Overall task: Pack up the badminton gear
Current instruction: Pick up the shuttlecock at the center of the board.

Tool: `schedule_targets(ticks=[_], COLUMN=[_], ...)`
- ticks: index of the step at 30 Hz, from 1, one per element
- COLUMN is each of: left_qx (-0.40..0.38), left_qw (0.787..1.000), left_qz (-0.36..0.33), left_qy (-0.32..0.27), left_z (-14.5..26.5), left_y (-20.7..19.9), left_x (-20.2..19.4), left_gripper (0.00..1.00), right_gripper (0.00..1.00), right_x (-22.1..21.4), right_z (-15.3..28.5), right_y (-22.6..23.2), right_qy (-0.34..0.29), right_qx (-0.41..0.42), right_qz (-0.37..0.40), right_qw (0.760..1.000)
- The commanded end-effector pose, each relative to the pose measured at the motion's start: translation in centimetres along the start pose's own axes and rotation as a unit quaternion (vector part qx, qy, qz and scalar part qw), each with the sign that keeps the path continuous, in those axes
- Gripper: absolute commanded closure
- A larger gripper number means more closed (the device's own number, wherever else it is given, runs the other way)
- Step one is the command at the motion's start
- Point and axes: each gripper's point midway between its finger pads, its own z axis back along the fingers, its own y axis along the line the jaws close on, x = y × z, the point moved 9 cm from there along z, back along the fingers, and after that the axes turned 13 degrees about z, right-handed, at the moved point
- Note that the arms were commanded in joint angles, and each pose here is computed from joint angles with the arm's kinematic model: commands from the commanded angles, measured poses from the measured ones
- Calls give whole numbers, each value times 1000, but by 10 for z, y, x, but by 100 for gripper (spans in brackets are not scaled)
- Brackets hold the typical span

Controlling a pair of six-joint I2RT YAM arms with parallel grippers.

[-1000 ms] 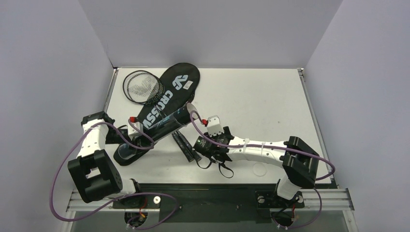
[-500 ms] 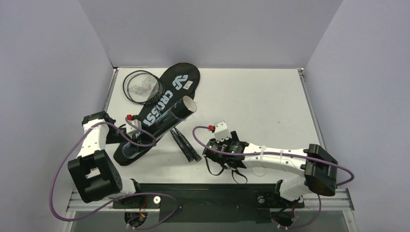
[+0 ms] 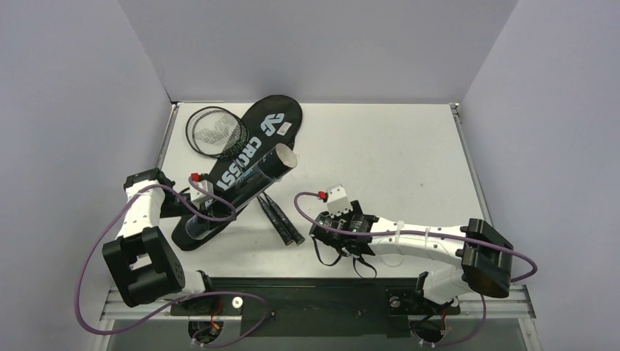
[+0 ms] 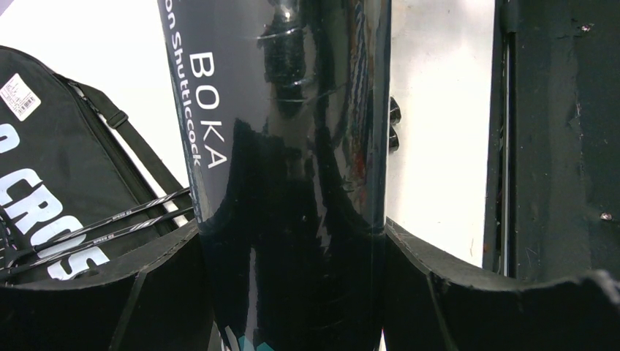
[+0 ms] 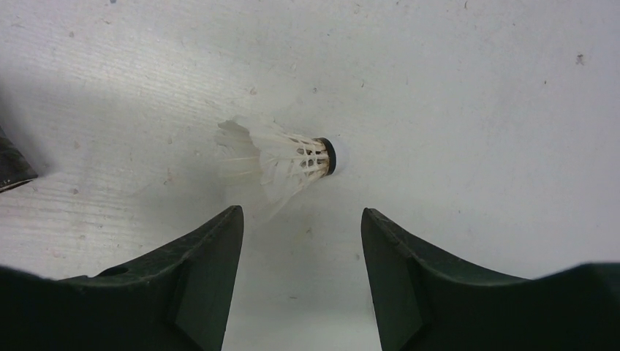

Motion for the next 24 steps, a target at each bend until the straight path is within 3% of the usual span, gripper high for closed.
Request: schedule_targets(ticks=[1, 9, 24], left_qx=[3, 3, 3], left_qw=[999, 999, 999], left_qz=[10, 9, 9], left_qy=[-38, -37, -36], left_z=[0, 0, 1], left_y=[-8, -7, -5], left_x=[16, 17, 18], left_gripper=[81, 81, 81], right_gripper=[47, 60, 100], right_x=[-8, -13, -15], right_z=[-8, -19, -16], right_y=[5, 16, 5], right_qy=[10, 23, 16], right_qx=[-26, -36, -59], right_qz=[17, 37, 31], right_qw=[999, 998, 998])
